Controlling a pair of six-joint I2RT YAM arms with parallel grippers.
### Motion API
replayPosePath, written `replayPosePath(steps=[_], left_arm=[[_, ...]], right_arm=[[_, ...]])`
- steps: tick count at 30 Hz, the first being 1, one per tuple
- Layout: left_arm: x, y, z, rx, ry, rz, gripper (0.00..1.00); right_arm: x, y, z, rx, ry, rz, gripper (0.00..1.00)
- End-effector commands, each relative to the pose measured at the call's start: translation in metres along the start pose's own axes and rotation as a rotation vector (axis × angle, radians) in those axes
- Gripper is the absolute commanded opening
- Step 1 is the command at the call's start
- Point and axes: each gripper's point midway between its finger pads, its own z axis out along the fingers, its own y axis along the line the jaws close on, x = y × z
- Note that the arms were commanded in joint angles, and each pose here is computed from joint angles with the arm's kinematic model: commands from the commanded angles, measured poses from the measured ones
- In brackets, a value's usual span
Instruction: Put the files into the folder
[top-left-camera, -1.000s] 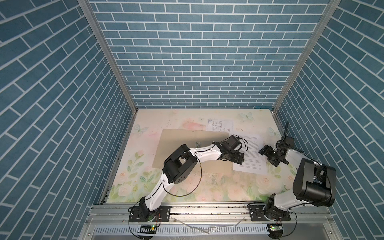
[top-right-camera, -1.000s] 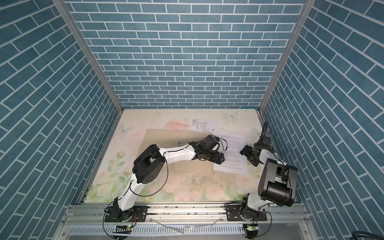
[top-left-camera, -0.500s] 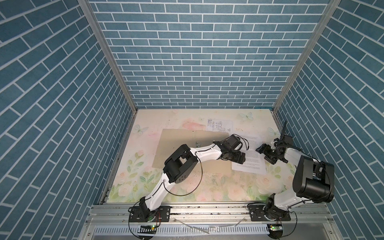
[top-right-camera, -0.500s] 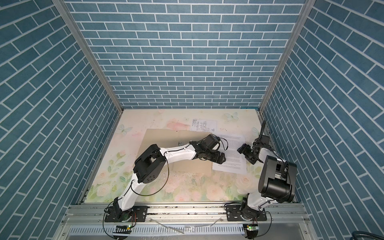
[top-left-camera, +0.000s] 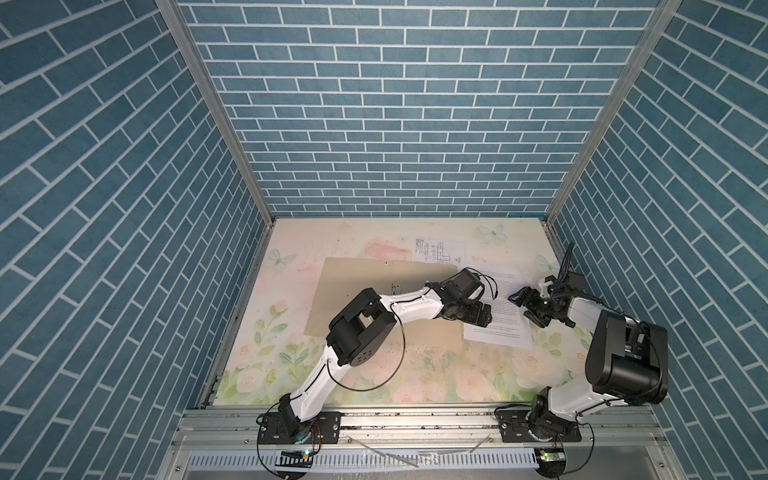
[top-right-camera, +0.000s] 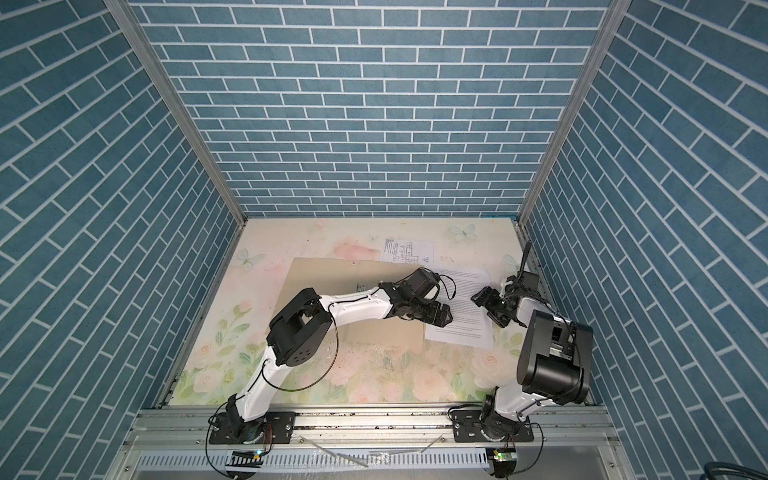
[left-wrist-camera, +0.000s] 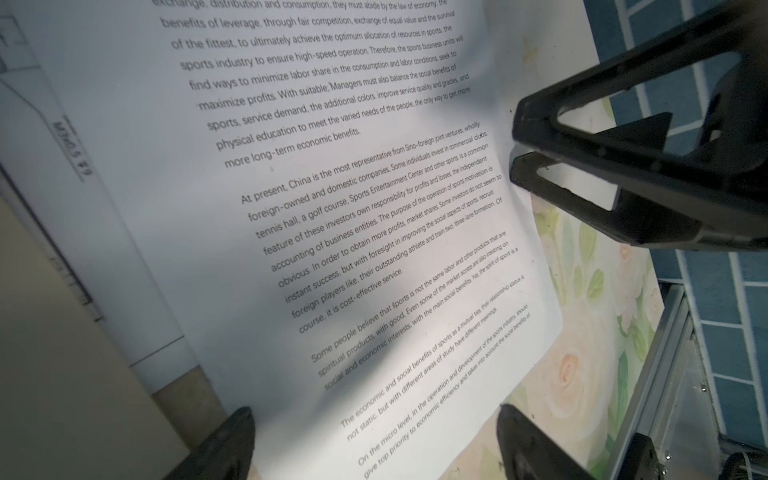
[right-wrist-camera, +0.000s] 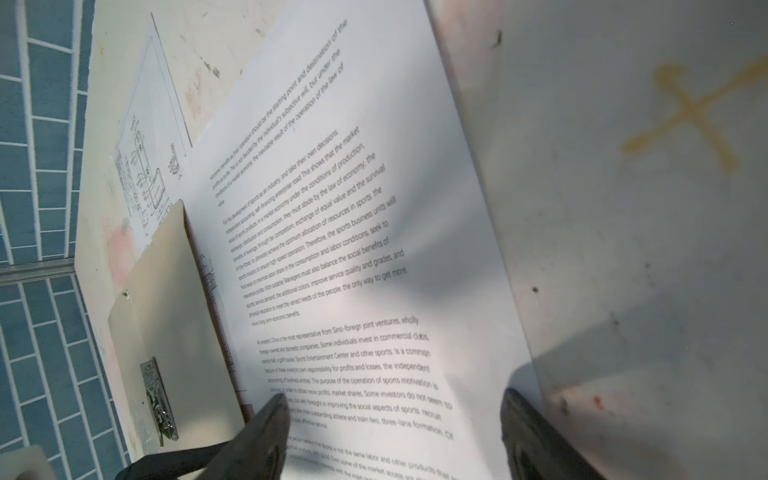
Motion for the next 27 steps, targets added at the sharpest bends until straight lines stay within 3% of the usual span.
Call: replayPosePath(steps=[1, 12, 19, 27], left_arm=[[0.036, 0.028, 0.024, -0.041, 0.100, -0.050, 0.92], [0.028, 0.032, 0.012, -0.081, 0.079, -0.018, 0.92], [0.017, 0.025, 0.005, -0.087, 0.063, 0.015, 0.92], [0.006, 0.027, -0.005, -0.104, 0.037, 0.014, 0.93]], right_arm=[[0.036, -0.012, 0.010, 0.010, 0.120, 0.091, 0.79], [0.004, -0.028, -0.021, 0.217, -0.043, 0.002, 0.85], [-0.027, -0.024, -0.021, 0.234, -0.102, -0.072, 0.87], [-0.051, -0.017, -0.002, 0.199, -0.071, -0.130, 0.87]])
